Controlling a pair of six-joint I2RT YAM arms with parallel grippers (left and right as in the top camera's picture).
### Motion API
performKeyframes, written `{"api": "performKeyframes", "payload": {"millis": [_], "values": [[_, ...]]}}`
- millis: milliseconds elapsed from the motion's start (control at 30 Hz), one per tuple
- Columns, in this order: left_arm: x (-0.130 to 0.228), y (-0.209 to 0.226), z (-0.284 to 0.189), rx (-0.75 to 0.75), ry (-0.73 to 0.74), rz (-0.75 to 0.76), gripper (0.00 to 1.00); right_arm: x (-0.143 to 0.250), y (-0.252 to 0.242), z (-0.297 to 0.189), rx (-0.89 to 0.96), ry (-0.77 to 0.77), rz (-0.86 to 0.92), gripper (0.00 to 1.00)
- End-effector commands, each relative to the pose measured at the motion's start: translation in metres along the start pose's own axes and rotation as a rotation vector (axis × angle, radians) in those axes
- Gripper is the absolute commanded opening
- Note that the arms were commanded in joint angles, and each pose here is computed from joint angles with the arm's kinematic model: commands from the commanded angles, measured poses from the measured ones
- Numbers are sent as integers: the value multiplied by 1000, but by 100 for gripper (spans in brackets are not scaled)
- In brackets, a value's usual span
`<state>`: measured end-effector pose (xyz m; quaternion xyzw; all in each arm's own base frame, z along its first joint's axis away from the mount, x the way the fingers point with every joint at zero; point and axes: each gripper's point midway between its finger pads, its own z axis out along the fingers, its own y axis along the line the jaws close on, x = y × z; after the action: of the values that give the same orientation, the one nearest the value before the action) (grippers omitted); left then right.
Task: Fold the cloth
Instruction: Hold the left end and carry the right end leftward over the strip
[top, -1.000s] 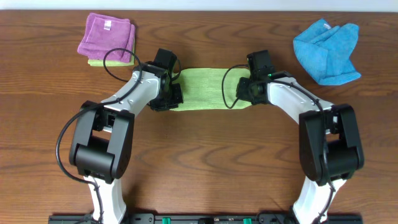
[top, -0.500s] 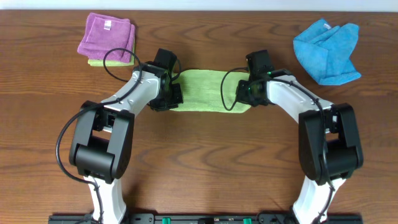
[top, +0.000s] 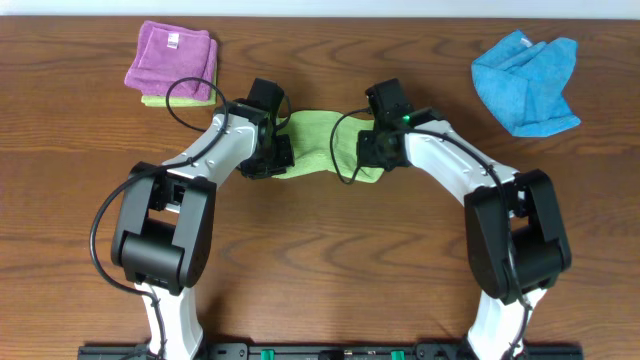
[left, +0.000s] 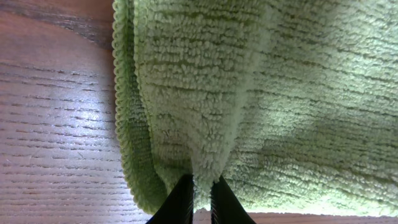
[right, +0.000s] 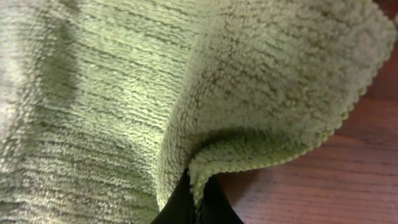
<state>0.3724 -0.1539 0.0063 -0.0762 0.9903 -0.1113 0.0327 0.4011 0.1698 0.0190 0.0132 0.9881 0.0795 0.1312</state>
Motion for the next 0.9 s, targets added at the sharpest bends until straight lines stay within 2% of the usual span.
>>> {"api": "performKeyframes", "payload": {"millis": [0, 167, 567, 867], "values": [[5, 6, 6, -23, 22, 22, 11, -23, 4, -23, 21, -74, -52, 2], [3, 16, 6, -78, 7, 29, 11, -35, -9, -39, 124, -93, -103, 1], [5, 18, 5, -86, 15, 48, 13, -45, -9, -56, 151, -104, -131, 1], [5, 17, 5, -85, 15, 49, 13, -50, 17, -67, 110, -134, -168, 2]]}}
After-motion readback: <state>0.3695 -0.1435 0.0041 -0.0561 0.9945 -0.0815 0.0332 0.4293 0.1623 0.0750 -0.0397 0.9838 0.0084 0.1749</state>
